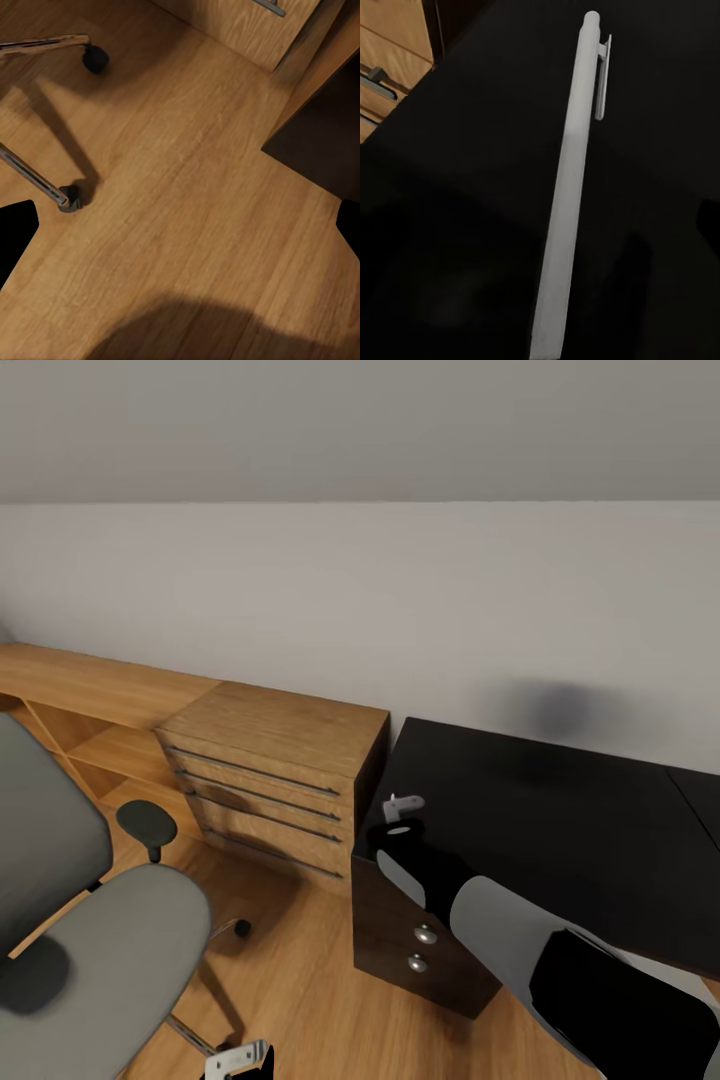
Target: In the bedroom, organize the workspace by keeping the computer under the desk, ensuring the monitor is on the desk, placing the keyboard on the desk next to the monitor, placing the mouse on the desk next to the keyboard, moving the folder from the swivel chair onto the desk next to the mouse, stacking the notebook on top of the folder with the pen on top of the notebook, and positioning the swivel chair next to the desk.
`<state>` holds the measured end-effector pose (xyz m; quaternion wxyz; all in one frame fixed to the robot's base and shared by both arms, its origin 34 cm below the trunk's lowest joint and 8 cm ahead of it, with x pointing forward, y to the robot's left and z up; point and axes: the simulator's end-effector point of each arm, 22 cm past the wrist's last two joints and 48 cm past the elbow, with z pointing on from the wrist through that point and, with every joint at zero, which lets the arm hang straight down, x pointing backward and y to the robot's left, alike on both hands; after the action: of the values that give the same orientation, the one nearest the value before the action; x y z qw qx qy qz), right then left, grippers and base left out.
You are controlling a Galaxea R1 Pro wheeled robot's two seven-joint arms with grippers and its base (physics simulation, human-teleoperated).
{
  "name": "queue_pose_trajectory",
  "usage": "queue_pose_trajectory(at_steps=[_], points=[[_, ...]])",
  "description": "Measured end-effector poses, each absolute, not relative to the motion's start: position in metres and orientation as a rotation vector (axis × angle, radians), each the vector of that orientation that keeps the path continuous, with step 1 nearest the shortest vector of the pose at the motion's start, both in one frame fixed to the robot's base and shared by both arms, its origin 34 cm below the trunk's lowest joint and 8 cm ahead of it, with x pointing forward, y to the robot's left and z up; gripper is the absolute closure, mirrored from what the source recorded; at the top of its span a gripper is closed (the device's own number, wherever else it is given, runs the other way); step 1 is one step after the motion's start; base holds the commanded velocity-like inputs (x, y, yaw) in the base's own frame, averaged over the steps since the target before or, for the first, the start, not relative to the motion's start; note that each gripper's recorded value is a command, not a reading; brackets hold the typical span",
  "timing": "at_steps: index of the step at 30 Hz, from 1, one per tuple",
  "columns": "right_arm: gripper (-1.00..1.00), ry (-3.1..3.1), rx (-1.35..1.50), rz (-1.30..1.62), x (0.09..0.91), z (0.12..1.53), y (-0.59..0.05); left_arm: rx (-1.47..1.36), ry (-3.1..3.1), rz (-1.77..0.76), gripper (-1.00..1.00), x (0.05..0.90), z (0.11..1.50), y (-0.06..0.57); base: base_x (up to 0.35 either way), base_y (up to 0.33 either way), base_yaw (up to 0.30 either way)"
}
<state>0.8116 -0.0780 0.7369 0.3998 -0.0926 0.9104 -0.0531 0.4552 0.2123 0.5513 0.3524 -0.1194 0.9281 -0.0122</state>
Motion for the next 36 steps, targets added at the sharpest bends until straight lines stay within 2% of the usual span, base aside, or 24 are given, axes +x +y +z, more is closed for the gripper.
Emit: queue_pose_trajectory(at_steps=[36], points=[[-1.00,2.309,-0.216,-0.101,0.8120,0.7351,-0.0740,-0.307,2.403,-0.033,-1.00,0.4547,0.5477,0.2112,0.000,0.000,0.000]])
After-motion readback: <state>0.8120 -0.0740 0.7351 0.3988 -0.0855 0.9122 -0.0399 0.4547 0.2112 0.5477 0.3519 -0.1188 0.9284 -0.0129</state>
